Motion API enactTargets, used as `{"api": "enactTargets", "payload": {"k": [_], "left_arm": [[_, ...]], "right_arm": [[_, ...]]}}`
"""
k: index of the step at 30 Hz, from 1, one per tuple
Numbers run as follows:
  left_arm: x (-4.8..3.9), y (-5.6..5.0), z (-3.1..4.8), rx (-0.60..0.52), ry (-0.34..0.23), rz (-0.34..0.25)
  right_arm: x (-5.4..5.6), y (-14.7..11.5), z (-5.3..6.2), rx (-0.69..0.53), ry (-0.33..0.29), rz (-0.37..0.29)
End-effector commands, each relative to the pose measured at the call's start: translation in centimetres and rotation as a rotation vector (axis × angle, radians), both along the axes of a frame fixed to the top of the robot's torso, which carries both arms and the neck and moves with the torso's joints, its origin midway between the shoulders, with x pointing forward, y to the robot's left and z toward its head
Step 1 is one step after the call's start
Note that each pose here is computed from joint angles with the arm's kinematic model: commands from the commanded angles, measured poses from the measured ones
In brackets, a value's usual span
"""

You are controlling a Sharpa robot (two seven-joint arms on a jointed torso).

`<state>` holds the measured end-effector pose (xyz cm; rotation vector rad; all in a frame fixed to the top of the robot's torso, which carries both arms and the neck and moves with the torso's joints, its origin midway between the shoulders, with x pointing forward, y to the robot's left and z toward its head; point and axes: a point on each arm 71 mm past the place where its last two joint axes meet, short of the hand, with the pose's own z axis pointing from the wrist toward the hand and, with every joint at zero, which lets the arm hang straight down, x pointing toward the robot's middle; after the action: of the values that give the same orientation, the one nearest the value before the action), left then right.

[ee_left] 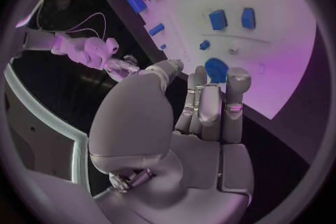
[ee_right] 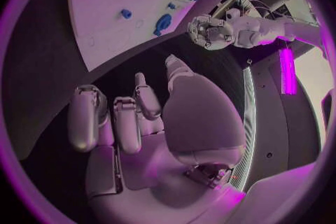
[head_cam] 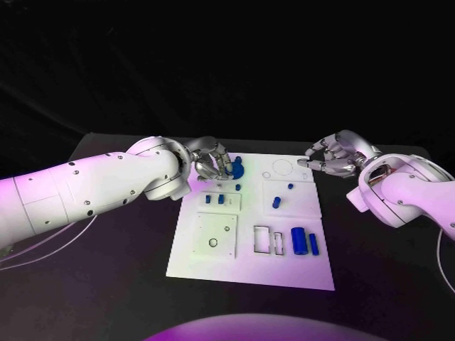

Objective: Assemble the parts on the task board

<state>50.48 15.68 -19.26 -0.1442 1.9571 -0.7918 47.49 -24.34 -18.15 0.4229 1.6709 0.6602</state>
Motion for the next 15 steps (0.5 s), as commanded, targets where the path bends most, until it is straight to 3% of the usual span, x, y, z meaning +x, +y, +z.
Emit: {"api": "enactTargets", "payload": {"k": [1, 9, 15], "left_arm": [[-0.20, -1.7, 0.87, 0.061, -0.241, -0.197], [-0.03, -3.7, 0.04, 0.210, -0.338, -0.334], [0.37, -4.6, -0.83, 0.317, -0.329, -0.382]], "right_arm": [[0.0, 0.2, 0.1, 0.002, -0.017, 0.015], [0.0, 0.3, 0.1, 0.004, -0.020, 0.023], [0.0, 0.5, 0.1, 0.003, -0.023, 0.027]]}}
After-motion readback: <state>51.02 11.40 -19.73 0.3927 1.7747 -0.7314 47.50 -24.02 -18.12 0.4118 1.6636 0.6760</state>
